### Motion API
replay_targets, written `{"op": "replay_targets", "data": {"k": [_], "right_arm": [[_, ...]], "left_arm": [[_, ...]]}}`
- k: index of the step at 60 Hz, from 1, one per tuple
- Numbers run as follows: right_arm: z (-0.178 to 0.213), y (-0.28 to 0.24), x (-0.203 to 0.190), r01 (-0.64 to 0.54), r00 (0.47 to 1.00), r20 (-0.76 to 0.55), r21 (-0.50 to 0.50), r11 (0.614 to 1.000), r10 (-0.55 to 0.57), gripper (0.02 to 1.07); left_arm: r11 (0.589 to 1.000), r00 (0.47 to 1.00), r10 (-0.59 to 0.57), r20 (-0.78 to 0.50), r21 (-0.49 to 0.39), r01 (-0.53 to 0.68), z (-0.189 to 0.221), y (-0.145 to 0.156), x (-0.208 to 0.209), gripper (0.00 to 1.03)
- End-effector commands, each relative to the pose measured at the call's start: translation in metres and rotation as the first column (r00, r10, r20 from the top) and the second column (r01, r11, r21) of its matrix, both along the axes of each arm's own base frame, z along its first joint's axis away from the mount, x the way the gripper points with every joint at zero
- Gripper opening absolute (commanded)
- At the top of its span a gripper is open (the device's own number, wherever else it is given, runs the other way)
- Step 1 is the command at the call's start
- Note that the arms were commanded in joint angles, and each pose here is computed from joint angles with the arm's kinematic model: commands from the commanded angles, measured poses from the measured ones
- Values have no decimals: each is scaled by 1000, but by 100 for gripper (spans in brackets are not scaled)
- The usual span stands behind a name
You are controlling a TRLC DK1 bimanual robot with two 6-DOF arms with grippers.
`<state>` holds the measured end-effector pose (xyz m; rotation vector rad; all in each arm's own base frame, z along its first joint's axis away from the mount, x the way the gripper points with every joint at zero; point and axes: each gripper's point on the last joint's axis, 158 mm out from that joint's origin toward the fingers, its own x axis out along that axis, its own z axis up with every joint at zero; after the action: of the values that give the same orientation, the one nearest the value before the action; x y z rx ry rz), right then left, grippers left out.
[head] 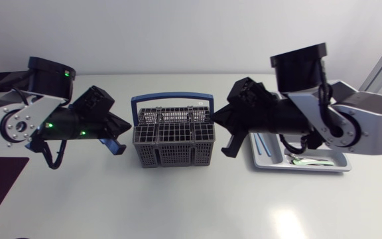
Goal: Unload the cutlery basket into the drawer organizer.
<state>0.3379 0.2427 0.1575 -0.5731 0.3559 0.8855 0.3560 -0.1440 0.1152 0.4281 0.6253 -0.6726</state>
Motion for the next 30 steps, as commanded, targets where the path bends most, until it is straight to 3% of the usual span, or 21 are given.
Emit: {"op": "replay_targets", "data": {"k": [1, 17, 26, 30], "right_arm": [[-5, -22, -4, 75, 997, -16, -6, 997, -75, 8], [20, -95, 4, 308, 945, 106, 19, 951, -308, 9], [32, -128, -9, 392, 902, 178, 38, 919, -393, 25], [38, -138, -17, 415, 886, 202, 51, 908, -416, 39]], "left_arm": [[999, 999, 38, 27, -28, -37, 17, 10, 1, 29], [992, 989, 117, 91, -57, -112, 40, 37, -6, 53], [987, 979, 153, 138, -69, -144, 53, 50, -13, 75], [983, 970, 179, 164, -81, -167, 62, 57, -17, 87]]}}
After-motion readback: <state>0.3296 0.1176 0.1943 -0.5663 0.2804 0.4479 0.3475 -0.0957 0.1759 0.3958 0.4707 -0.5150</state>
